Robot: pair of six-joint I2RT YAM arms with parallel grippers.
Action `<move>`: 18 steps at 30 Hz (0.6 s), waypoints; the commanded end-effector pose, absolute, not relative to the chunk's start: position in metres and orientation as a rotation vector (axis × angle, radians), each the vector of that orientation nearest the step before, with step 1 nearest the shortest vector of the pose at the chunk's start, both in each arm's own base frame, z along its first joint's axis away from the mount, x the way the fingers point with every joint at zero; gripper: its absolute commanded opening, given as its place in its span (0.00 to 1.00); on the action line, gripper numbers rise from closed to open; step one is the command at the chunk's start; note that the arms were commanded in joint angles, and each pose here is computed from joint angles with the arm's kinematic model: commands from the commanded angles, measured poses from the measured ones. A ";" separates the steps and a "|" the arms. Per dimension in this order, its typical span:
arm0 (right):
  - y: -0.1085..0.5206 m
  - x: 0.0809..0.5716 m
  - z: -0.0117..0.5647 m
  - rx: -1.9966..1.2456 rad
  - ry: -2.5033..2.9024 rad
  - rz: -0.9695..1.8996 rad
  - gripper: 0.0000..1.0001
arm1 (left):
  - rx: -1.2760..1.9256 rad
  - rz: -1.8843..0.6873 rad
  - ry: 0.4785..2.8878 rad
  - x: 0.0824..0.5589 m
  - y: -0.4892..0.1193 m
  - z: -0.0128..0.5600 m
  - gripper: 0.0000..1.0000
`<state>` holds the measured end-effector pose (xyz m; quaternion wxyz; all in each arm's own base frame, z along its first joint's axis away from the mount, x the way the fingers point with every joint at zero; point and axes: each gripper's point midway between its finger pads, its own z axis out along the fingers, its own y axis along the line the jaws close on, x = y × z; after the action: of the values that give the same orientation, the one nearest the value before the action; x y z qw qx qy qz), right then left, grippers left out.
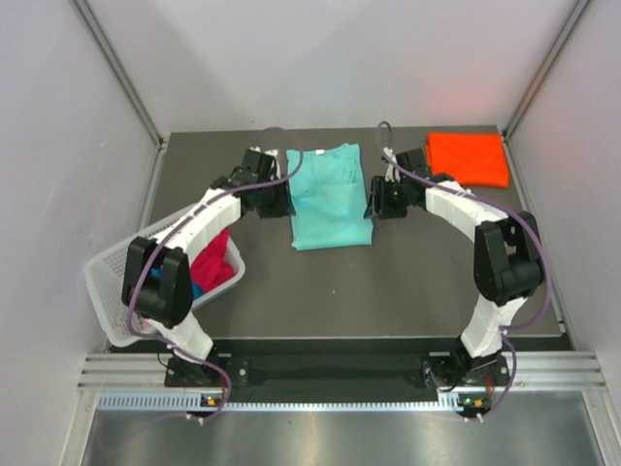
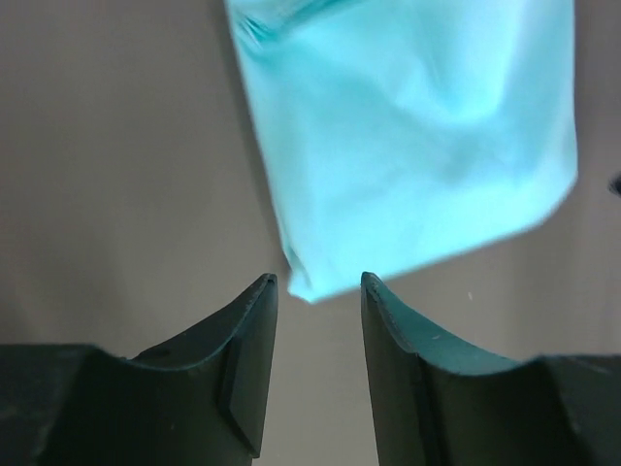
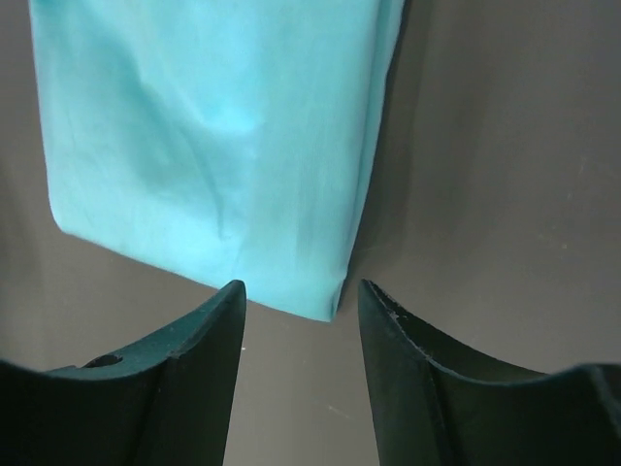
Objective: Fold and stack the t-shirts
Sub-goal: Fold the tshirt
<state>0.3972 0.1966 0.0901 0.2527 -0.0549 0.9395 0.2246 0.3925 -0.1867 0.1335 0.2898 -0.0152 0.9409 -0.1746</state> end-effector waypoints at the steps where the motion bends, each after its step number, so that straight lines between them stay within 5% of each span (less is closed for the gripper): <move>1: 0.202 0.389 0.101 -0.226 2.483 0.701 0.50 | 0.056 -0.596 2.513 0.367 -0.206 0.122 0.45; 18: 0.211 0.371 0.048 -0.287 2.541 0.805 0.45 | 0.079 -0.681 2.639 0.341 -0.220 0.050 0.44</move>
<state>0.3625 0.2081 0.0480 0.2088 -0.0903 0.9329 0.2793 0.3312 -0.2082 0.0502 0.1888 0.0148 0.9567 -0.2210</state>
